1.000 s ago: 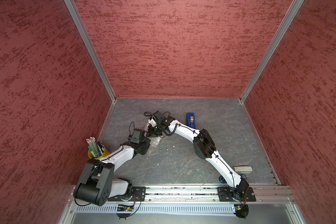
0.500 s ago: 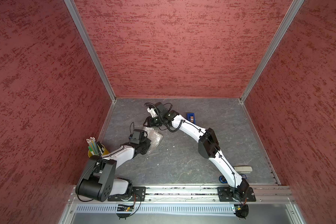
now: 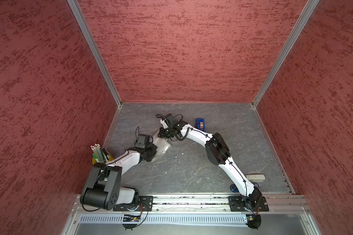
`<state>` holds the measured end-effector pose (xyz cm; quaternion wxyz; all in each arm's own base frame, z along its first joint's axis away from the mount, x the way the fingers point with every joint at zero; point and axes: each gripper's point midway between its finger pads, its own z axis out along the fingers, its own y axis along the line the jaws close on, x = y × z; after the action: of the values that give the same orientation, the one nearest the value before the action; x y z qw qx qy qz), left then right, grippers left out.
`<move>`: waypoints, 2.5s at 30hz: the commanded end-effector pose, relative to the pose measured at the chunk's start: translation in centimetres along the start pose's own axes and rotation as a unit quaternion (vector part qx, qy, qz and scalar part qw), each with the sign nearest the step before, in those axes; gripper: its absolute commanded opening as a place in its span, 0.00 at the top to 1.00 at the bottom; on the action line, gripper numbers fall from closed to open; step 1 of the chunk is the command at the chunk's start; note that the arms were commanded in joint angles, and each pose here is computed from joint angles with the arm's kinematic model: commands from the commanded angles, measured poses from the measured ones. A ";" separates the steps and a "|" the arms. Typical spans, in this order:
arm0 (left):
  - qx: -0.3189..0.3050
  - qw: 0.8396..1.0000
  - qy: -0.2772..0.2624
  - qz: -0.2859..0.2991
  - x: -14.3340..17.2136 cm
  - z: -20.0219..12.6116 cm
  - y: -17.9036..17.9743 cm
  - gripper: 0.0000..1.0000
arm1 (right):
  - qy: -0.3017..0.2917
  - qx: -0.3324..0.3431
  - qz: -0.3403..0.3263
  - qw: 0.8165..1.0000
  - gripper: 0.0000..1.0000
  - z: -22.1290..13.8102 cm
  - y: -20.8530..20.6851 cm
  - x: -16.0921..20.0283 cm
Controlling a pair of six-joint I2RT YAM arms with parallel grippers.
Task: Wrap dinner plates in bubble wrap
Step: Adjust the bubble wrap at the center of the board.
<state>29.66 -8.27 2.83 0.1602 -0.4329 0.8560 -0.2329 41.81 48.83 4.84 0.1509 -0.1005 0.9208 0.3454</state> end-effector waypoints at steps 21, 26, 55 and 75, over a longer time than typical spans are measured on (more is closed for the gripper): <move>-0.028 0.991 0.075 0.106 3.5 1.7 -0.9 0.83 | -0.048 0.005 -0.017 0.999 0.80 -11.6 4.7 4.5; -0.025 0.991 0.082 0.102 3.5 2.0 -0.9 0.83 | -0.021 0.010 -0.007 1.000 0.82 -8.3 3.3 5.6; 0.078 0.992 0.052 0.088 1.5 3.7 -8.4 0.76 | 0.018 0.020 0.061 0.998 0.86 -3.7 -2.8 8.6; 0.086 0.989 0.050 0.106 1.5 4.9 -10.8 0.81 | 0.014 0.028 0.080 0.996 0.89 -4.2 -2.6 7.8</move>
<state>38.02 -16.28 5.74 0.1789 -0.3205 0.8728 -0.3216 35.26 43.82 4.01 0.1354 -0.0355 0.9287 0.3434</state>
